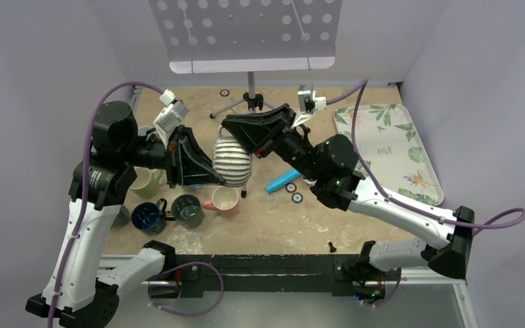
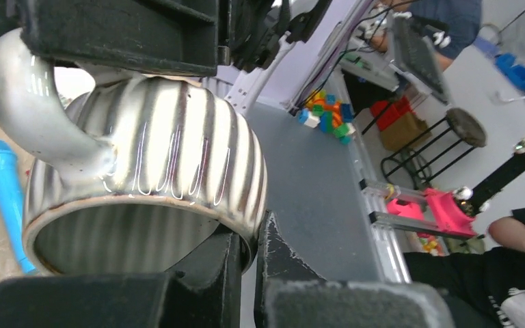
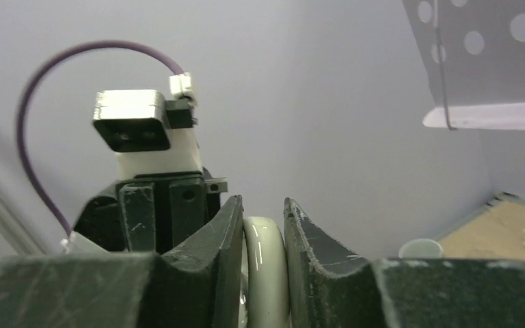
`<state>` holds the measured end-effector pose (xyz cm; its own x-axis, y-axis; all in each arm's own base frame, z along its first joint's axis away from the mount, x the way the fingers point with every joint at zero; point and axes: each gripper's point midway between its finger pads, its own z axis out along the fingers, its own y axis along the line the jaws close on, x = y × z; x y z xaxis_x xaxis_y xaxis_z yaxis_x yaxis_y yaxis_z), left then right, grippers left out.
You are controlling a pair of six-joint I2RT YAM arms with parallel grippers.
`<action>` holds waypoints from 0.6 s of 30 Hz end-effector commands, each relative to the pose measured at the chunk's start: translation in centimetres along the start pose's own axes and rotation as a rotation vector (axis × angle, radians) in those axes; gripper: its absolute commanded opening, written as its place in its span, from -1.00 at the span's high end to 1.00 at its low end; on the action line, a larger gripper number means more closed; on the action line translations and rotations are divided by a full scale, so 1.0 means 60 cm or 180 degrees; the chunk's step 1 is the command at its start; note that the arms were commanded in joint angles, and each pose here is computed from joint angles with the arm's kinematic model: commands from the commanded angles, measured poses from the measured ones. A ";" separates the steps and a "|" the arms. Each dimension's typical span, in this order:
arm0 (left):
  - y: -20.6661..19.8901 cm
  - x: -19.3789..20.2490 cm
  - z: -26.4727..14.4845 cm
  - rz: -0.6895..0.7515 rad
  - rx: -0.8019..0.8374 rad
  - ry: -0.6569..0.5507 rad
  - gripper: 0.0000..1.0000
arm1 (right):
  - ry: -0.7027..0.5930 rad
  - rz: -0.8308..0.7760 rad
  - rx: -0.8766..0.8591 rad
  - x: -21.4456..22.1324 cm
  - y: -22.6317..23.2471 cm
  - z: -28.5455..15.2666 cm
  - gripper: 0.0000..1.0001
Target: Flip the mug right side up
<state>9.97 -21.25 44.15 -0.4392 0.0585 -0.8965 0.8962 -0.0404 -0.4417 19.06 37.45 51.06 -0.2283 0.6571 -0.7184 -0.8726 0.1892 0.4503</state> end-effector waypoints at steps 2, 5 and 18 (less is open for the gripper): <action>0.110 0.052 -0.008 0.0345 -0.1029 0.0490 1.00 | 0.0236 -0.0613 0.0645 -0.026 -0.048 -0.044 -0.06; 0.143 0.115 0.015 0.0659 -0.1165 0.1133 1.00 | 0.0374 -0.0796 0.1137 -0.022 -0.097 -0.097 -0.26; 0.193 0.367 0.100 0.1768 -0.0611 0.3710 1.00 | -0.0005 -0.1108 0.3632 -0.157 -0.227 -0.403 -0.45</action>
<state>9.94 -26.86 21.16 -0.0062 0.8632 -0.5047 0.9967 -0.0356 -0.0731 22.04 19.00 41.49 -0.1006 0.4839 -0.8693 -0.3489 0.8011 0.4863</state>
